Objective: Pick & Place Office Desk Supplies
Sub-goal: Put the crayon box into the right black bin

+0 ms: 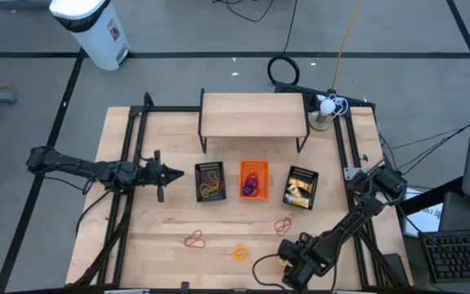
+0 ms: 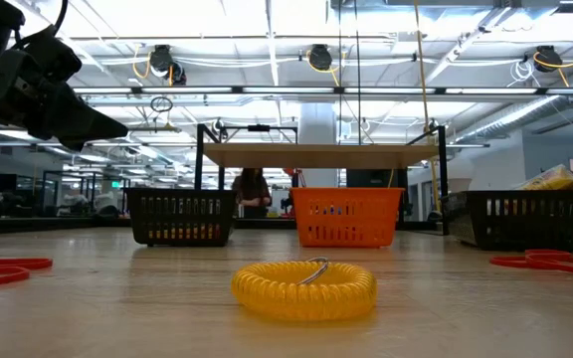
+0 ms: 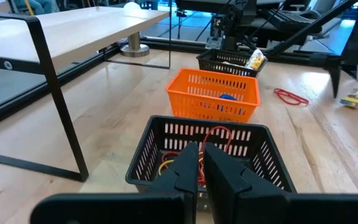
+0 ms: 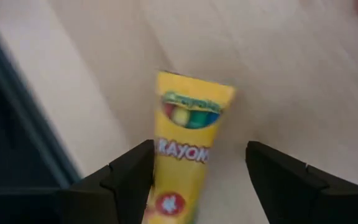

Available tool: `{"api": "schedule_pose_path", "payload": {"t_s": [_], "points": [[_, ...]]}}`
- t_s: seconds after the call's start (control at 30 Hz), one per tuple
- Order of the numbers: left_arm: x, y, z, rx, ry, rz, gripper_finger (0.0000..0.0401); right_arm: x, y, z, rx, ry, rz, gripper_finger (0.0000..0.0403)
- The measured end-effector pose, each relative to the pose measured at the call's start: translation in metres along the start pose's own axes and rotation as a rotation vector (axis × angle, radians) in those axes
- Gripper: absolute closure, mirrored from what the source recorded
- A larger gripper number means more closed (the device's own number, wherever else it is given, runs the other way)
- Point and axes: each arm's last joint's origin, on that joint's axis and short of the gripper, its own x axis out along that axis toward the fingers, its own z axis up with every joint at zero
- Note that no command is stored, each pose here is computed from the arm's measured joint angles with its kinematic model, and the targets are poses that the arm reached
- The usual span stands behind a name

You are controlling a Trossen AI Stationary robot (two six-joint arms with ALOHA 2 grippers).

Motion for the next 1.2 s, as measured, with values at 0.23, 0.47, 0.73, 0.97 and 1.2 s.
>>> {"api": "schedule_pose_path", "payload": {"t_s": [0.23,0.47,0.73,0.97,1.2], "points": [[0.0,0.0,0.0,0.0,0.0,0.0,0.0375,0.007,-0.008,-0.004,0.021,-0.008,-0.003,0.0164],[0.0,0.0,0.0,0.003,0.0,0.001,0.0375,0.008,-0.009,-0.004,-0.008,-0.005,-0.006,0.0192],[0.0,0.0,0.0,0.003,0.0,0.001,0.0375,0.009,-0.009,-0.001,-0.009,-0.072,-0.004,0.0247],[0.0,0.0,0.0,0.003,0.0,0.001,0.0375,0.008,-0.004,0.009,-0.106,-0.104,0.055,0.0325],[0.0,0.0,0.0,0.003,-0.001,0.002,0.0375,-0.011,0.001,0.028,-0.248,-0.211,0.153,0.0313]]}}
